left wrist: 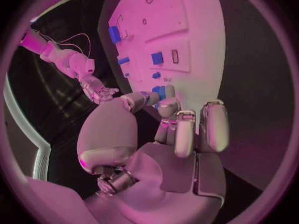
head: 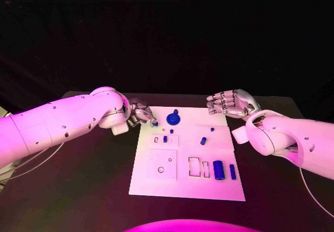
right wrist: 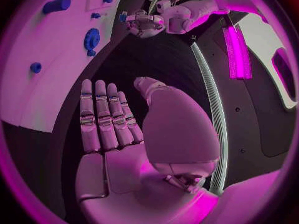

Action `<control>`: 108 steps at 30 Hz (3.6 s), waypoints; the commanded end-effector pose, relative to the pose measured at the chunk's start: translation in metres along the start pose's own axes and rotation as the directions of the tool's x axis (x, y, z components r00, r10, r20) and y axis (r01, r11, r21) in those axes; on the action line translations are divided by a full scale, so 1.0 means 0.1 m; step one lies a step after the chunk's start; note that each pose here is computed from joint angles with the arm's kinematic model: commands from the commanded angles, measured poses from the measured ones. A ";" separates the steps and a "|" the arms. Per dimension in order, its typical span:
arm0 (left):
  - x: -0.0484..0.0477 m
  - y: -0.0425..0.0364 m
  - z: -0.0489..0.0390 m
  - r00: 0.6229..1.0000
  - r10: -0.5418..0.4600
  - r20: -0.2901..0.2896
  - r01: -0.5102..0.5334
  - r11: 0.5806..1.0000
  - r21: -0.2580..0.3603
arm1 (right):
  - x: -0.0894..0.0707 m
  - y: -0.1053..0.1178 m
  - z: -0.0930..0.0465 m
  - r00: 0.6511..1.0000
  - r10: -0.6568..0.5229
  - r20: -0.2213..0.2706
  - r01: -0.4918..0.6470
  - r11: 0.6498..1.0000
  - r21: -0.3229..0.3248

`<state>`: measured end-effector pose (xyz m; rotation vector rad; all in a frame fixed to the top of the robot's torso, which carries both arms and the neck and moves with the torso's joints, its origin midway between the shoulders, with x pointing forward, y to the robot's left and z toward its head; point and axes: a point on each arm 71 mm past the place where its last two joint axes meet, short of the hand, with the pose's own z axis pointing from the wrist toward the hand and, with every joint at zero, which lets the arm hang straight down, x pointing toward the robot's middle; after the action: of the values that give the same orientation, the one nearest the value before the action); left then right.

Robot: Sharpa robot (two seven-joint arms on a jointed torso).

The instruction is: Assemble the parts on the task board

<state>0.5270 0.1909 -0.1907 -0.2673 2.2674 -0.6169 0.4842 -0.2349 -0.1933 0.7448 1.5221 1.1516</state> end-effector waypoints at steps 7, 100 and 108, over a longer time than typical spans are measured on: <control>0.098 0.002 -0.070 0.991 0.132 0.033 -0.129 0.988 -0.080 | 0.00 0.01 -0.01 1.000 -0.015 -0.009 0.015 1.000 -0.023; 0.501 -0.128 0.019 0.965 0.232 -0.119 -0.244 0.965 -0.099 | 0.03 0.11 0.02 1.000 -0.014 -0.018 0.013 0.998 -0.053; 0.513 -0.134 0.023 0.964 0.228 -0.133 -0.242 0.965 -0.100 | 0.03 0.11 0.02 1.000 -0.014 -0.017 0.013 0.998 -0.053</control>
<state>0.4971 0.1629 -0.2130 -0.0351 2.3686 -0.3835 0.4844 -0.2298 -0.1854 0.7104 1.5071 1.1714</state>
